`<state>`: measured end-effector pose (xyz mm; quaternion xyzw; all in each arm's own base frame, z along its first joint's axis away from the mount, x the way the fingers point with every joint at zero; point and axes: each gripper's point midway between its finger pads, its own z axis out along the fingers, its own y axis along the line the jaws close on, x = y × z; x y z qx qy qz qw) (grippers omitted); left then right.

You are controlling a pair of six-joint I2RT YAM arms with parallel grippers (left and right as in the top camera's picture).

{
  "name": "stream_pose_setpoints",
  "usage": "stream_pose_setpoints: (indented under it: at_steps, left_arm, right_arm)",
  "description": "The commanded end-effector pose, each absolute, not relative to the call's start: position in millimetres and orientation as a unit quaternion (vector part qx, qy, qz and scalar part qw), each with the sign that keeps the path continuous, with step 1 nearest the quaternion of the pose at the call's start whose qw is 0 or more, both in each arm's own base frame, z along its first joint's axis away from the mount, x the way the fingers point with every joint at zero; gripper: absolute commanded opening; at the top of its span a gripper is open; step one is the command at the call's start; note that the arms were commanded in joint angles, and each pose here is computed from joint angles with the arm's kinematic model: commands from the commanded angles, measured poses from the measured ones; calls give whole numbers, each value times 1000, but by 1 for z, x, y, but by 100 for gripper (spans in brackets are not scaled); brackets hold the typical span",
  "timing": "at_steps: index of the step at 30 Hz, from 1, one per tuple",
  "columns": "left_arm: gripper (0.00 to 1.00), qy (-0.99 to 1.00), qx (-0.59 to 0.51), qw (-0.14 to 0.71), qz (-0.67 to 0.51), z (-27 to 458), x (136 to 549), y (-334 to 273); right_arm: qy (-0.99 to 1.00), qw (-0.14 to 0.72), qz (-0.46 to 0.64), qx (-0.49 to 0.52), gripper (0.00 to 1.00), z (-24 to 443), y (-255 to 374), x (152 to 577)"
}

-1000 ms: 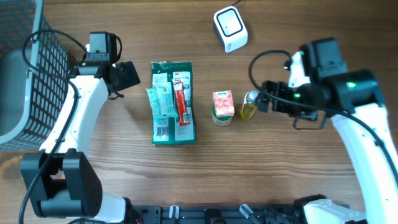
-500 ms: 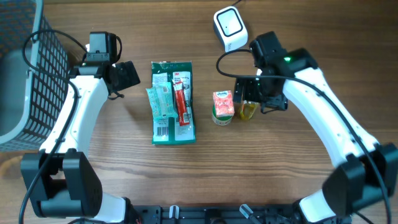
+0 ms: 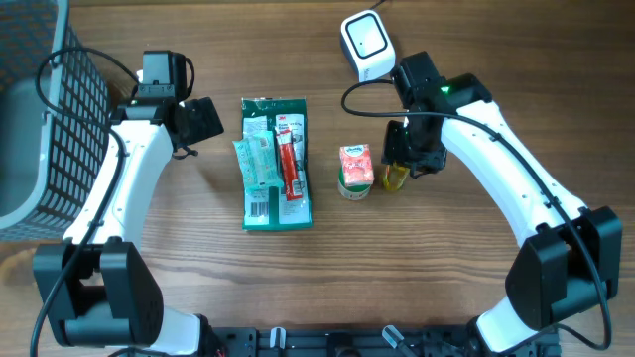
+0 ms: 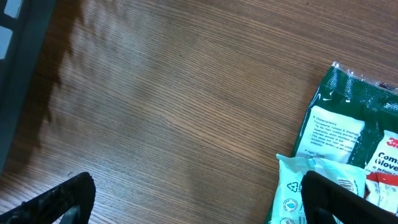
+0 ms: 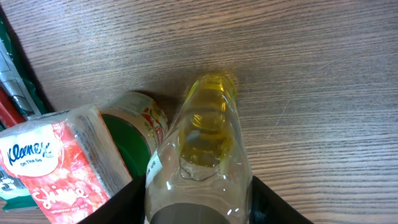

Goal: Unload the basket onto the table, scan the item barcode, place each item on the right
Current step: 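Close the right gripper around the yellow oil bottle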

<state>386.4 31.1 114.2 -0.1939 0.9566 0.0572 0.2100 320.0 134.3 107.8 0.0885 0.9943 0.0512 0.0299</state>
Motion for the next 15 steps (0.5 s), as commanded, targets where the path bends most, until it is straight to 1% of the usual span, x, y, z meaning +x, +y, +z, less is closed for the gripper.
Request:
stream_pose_setpoints:
  at_steps: [1,3,5,6,7,10,13,15]
  left_arm:
    - [100,957,-196,205,63,110,385,34]
    - [100,957,-196,205,63,110,385,34]
    - [100,957,-196,204,63,110,385,34]
    - [100,957,-196,205,63,110,385,34]
    - [100,957,-196,205,63,110,385,34]
    - [100,957,-196,204,63,110,385,34]
    - [100,957,-196,205,63,110,385,34]
    - [100,957,-196,205,63,110,385,34]
  right_arm:
    - [994,28,42,95,44,104,127,322]
    - [995,27,41,89,40,104,124,323]
    - [995,26,36,87,39,104,121,322]
    - [996,26,36,82,40,104,121,322]
    - [996,27,36,78,44,104,121,322]
    - [996,28,35,75,60,104,121,322]
    - [997,29,32,65,67,104,120,323]
    - [997,30,31,65,69,104,120,323]
